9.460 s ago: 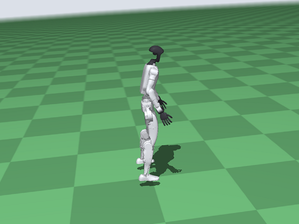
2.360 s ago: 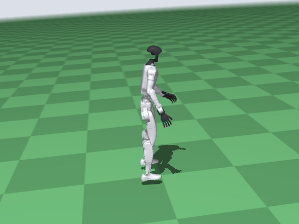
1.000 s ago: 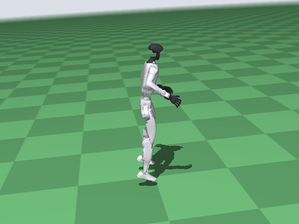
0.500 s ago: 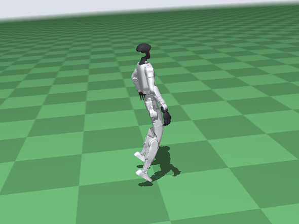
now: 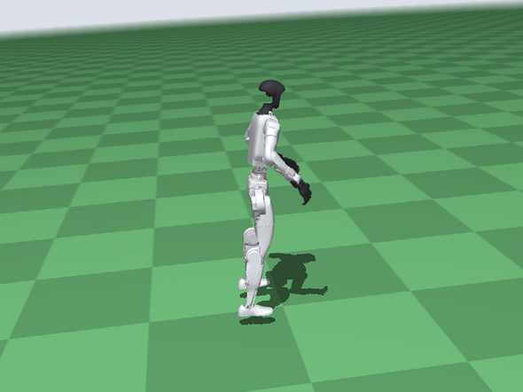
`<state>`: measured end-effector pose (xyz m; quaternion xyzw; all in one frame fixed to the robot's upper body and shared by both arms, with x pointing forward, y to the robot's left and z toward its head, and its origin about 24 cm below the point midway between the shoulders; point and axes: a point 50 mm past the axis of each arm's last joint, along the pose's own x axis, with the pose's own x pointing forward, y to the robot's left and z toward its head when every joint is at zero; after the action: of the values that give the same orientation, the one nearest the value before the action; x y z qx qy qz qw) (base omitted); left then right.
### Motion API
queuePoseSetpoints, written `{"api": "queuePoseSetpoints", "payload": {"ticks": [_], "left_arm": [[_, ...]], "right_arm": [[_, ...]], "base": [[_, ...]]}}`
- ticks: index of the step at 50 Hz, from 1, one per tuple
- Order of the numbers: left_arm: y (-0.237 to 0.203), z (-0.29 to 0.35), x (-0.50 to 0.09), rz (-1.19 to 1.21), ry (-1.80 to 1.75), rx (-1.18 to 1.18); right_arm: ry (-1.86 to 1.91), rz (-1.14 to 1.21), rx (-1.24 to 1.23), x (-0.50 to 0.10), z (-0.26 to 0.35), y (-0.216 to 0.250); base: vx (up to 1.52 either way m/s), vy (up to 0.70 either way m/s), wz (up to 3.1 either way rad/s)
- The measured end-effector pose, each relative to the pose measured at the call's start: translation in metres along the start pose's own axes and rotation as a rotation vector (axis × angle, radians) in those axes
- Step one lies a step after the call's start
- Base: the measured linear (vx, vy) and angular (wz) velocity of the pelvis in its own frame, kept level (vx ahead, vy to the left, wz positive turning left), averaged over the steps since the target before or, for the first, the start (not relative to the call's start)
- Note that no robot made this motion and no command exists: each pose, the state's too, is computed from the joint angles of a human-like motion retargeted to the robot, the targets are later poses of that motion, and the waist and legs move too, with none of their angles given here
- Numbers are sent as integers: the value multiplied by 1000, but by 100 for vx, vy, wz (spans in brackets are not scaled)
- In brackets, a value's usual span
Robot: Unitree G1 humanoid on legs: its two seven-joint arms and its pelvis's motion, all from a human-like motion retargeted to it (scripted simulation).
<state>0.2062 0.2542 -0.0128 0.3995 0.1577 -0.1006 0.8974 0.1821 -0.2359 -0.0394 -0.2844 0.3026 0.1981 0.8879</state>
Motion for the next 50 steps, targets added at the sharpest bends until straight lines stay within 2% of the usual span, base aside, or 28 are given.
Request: {"api": "queuePoseSetpoints", "payload": {"ticks": [3, 5, 7, 12, 15, 20, 28, 34, 37, 43, 47, 50], "left_arm": [[3, 9, -8, -110, -38, 52], [-8, 8, -20, -218, -8, -25], [-28, 4, -35, -293, 54, -199], [-59, -7, -62, -164, 245, -656], [-63, -12, -64, -56, 317, -783], [-73, -9, -60, -21, 359, -889], [-75, -1, -59, -33, 315, -1005], [-85, 16, -89, -254, 184, -1168], [-86, 12, -91, -321, 171, -1063], [-50, -6, -46, -332, 130, -526], [-13, 1, -15, -289, 57, -188], [6, 5, 3, -303, 68, -136]], "right_arm": [[17, 157, -37, -21, 0, 0], [73, 314, 26, -35, -8, 11], [113, 407, 165, -48, -17, 28], [112, 252, 525, -56, -24, 59], [122, 161, 638, -52, -26, 69], [160, 141, 762, -48, -29, 84], [129, 98, 802, -47, -25, 86], [32, 353, 740, -86, -22, 80], [59, 420, 632, -85, -27, 77], [142, 535, 320, -47, -28, 54], [156, 495, -77, -33, -5, -4], [169, 400, -283, -28, 17, -44]], "base": [[-10, -2, -36], [-2, -1, -43], [4, -1, -47], [7, -2, -21], [7, -1, 5], [5, 2, -4], [6, 1, 3], [0, 7, 32], [-10, -5, 22], [-5, -7, -61], [-25, 9, -10], [-33, 1, 80]]}}
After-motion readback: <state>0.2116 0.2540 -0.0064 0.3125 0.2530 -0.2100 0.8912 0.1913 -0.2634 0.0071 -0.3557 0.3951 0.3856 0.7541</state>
